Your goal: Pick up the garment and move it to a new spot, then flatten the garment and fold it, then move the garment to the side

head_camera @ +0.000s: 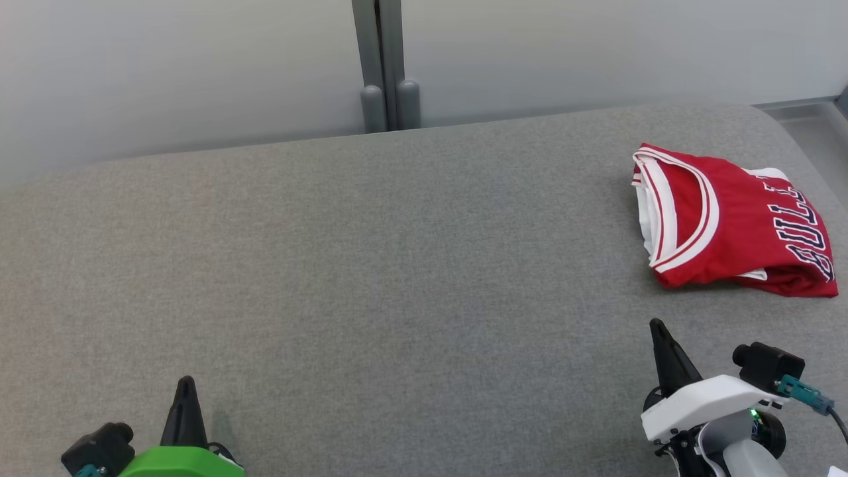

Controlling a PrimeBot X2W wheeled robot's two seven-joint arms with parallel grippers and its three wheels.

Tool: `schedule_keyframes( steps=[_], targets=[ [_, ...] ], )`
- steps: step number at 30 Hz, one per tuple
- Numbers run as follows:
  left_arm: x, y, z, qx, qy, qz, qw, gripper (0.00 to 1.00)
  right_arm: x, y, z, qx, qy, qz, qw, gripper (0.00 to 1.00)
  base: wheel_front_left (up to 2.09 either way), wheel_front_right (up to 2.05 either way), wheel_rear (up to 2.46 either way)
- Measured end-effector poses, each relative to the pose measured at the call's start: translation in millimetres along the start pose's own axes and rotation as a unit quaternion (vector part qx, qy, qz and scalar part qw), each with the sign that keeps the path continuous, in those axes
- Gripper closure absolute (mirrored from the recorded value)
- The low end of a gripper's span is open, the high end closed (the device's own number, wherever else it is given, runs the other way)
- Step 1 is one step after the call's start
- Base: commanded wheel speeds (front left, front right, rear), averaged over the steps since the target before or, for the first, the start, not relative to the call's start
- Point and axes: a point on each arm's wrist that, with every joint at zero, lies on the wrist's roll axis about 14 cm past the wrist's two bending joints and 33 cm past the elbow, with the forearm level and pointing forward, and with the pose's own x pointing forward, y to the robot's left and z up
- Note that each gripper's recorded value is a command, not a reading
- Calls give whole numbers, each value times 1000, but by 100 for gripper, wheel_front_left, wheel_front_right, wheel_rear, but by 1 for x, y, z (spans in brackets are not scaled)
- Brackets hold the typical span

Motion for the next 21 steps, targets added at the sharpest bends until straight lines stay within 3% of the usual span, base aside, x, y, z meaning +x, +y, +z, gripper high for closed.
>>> schedule_keyframes(
  steps=[21],
  targets=[
    [8,-4,14,-151,-7,2,989,100,1,-4,12,143,-9,-13,990,100,0,0,0]
  ],
)
